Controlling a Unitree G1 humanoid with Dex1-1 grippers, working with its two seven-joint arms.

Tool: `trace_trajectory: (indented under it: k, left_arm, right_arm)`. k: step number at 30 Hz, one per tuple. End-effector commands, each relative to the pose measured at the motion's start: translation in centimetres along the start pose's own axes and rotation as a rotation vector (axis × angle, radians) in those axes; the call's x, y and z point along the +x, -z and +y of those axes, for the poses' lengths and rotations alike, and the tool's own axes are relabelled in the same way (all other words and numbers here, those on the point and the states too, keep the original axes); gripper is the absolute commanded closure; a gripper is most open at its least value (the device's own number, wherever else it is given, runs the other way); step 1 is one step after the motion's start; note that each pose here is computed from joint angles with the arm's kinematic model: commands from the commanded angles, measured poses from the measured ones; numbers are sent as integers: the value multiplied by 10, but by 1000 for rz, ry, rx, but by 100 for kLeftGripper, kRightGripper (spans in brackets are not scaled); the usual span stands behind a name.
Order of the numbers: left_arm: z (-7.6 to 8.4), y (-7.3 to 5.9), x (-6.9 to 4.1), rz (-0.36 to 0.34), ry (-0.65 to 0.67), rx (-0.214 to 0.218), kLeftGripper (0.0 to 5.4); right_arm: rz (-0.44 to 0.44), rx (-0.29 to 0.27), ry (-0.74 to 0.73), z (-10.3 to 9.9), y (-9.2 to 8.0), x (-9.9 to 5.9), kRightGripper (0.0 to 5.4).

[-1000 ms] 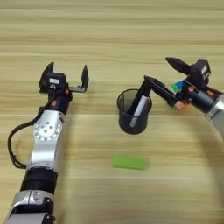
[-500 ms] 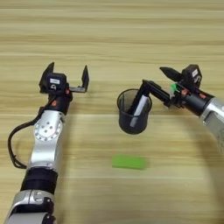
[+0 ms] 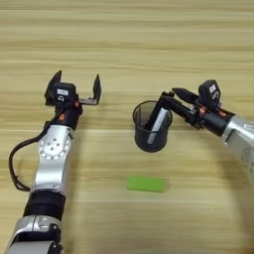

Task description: Move the objects on the table

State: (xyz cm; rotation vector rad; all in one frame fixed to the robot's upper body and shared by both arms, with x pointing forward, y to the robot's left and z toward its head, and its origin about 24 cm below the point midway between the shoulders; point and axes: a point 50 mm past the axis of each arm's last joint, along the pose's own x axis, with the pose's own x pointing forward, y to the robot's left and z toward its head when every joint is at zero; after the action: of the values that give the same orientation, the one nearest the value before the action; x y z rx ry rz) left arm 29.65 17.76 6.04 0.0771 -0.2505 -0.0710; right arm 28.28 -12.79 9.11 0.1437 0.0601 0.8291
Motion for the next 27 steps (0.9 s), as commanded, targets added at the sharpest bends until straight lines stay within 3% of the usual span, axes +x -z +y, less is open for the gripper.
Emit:
trace_trajectory:
  k: [1,11,19,27]
  left_arm:
    - [-3,-3,2,-21,8,6,0]
    - [-3,-3,2,-22,9,10,0]
    - [-2,-3,2,-22,9,11,0]
    - [-2,-3,3,-22,10,13,0]
  right_arm:
    - [28,13,2,0,4,0,363]
    - [11,5,-14,3,1,1,469]
    - [-5,-4,-21,5,-4,1,472]
    - [-53,-34,-38,9,-21,-3,472]
